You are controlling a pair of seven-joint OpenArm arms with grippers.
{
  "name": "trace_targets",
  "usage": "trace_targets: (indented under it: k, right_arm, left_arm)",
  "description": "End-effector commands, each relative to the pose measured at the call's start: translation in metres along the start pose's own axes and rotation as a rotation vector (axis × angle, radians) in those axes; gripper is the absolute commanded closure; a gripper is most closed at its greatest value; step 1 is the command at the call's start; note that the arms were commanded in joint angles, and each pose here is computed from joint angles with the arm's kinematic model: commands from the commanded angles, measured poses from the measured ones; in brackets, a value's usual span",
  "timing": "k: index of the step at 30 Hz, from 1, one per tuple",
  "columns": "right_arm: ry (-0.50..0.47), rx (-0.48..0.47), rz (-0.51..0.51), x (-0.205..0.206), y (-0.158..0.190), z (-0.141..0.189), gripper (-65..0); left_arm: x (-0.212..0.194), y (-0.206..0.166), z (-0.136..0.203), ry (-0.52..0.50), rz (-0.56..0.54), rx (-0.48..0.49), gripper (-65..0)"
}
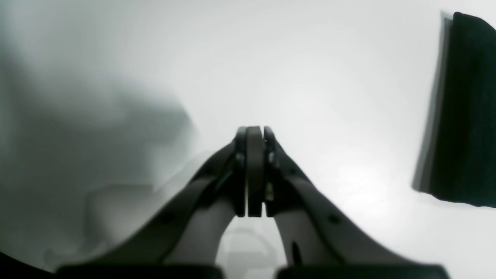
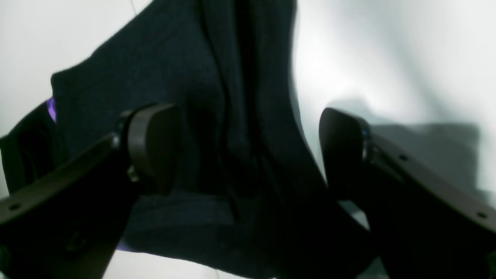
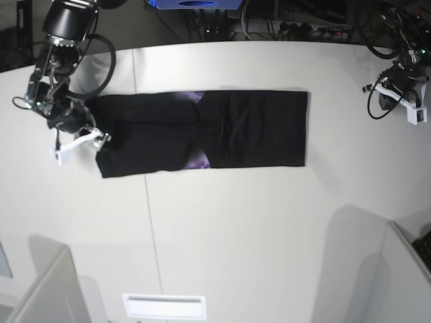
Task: Fold the T-shirt properly
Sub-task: 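Grasp the shirt's ends with both grippers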
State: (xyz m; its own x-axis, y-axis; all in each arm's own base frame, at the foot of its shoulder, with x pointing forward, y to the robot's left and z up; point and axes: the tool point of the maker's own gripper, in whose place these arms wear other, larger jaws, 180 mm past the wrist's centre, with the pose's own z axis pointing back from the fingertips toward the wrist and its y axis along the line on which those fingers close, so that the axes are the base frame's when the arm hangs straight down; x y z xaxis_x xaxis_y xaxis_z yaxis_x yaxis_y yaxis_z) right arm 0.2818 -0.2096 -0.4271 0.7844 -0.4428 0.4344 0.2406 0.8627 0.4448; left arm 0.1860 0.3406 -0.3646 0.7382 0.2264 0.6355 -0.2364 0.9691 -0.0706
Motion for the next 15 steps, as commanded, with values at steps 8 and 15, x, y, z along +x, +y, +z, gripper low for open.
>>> trace_targets:
  k: [8,15]
  right_arm:
    - [0.100,0.059,0.128,-0.034,0.020,-0.008,-50.3]
    - [0.107,0.058,0.132,-0.036,0.019,-0.009,-49.1]
  left_arm:
    - [0.007,-0.026,-0.021,0.014,-0.222,0.031,0.0]
    - [-0.020,-0.067,-0.044,0.037,-0.267,-0.034,0.0]
